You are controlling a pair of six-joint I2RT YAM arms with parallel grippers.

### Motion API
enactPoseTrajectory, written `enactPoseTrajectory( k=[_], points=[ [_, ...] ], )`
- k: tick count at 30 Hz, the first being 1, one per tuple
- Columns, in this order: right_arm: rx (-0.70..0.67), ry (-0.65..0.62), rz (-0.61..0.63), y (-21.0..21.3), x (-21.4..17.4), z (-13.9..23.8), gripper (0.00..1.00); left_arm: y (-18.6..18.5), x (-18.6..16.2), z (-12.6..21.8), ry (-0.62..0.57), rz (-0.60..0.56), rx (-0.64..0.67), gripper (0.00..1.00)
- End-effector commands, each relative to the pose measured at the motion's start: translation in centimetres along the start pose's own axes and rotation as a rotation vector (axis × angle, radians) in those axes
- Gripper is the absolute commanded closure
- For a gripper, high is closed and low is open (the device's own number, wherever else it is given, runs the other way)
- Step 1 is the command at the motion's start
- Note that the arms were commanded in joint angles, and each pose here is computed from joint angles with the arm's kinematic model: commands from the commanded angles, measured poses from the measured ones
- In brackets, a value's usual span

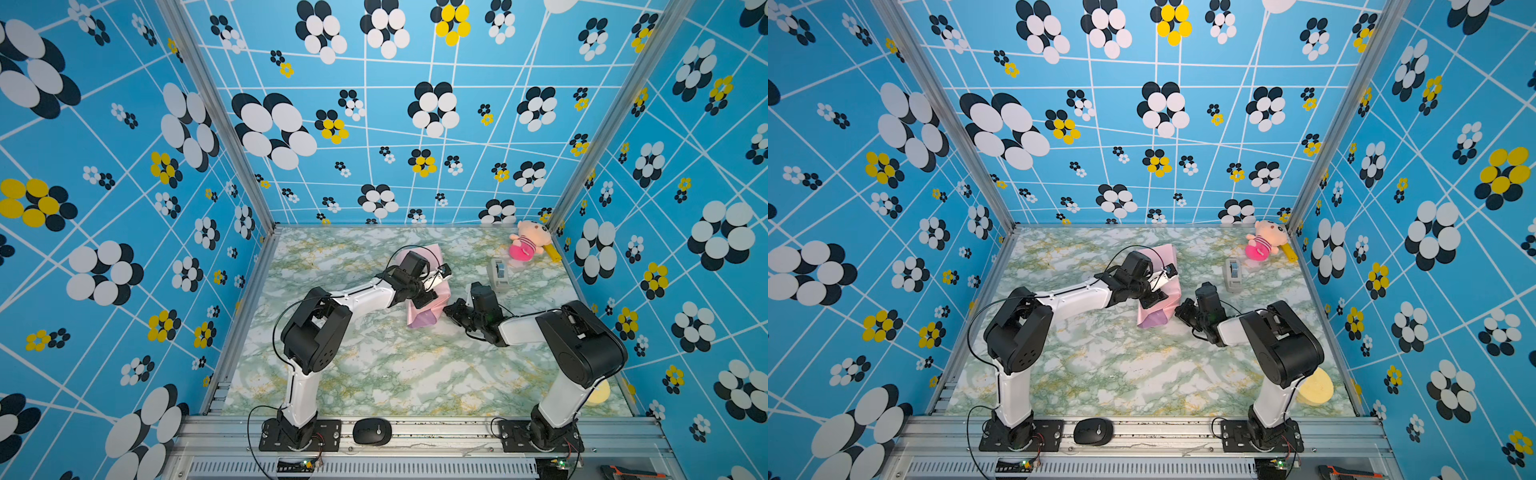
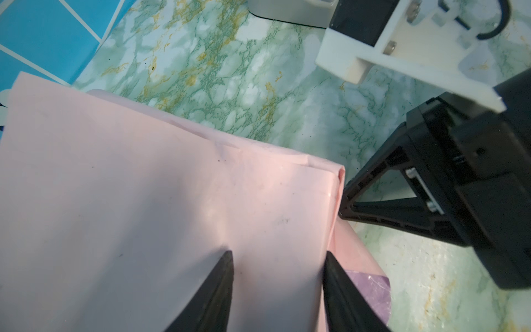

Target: Wrap the gift box in paper

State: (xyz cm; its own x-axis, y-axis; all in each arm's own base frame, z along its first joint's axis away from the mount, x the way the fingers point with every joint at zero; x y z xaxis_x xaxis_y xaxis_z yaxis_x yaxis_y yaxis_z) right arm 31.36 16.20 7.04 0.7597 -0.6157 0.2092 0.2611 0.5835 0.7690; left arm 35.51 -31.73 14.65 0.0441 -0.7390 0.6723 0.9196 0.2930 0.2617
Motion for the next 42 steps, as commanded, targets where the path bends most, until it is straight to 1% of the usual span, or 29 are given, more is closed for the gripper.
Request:
enactPoseTrajectory(
  k=[1, 11, 18, 22, 32, 42],
  points=[
    [0.016, 0.014, 0.013, 0.5, -0.2, -0.7, 1.00, -2.1, -3.4, -1.2, 0.113, 0.063, -0.114, 0.50],
    [0.010, 0.021, 0.018, 0.5, -0.5, -1.0, 1.00, -2.1, -3.3, -1.1, 0.111, 0.064, -0.113, 0.50],
    [0.031, -0.008, 0.053, 1.8, -0.1, 0.4, 1.00, -2.0, -3.4, -1.1, 0.112, 0.066, -0.112, 0.50],
    [0.039, -0.010, 0.056, 2.0, 0.0, 0.4, 1.00, -2.0, -3.4, -1.1, 0.111, 0.069, -0.114, 0.50],
    [0.006, 0.011, 0.030, 0.6, -0.3, -1.3, 1.00, -2.1, -3.5, -1.1, 0.113, 0.069, -0.114, 0.50],
    [-0.037, 0.042, 0.018, -1.0, -1.8, -1.2, 1.00, -2.0, -3.6, -1.2, 0.115, 0.074, -0.112, 0.50]
  ],
)
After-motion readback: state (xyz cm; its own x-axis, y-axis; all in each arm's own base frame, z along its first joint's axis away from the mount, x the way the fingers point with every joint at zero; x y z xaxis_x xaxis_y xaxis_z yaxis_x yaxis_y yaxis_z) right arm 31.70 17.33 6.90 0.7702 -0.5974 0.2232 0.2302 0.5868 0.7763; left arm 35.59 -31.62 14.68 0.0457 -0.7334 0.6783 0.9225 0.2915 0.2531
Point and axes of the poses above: each gripper's point midway between its finger pads, its own z axis back along the fingers, its own y axis along the line the jaws close on, x = y × z, the point moved 8 cm from there along z, back along the fingers, and after that the axes turned 9 degrees about -z, right-handed, at the moved point
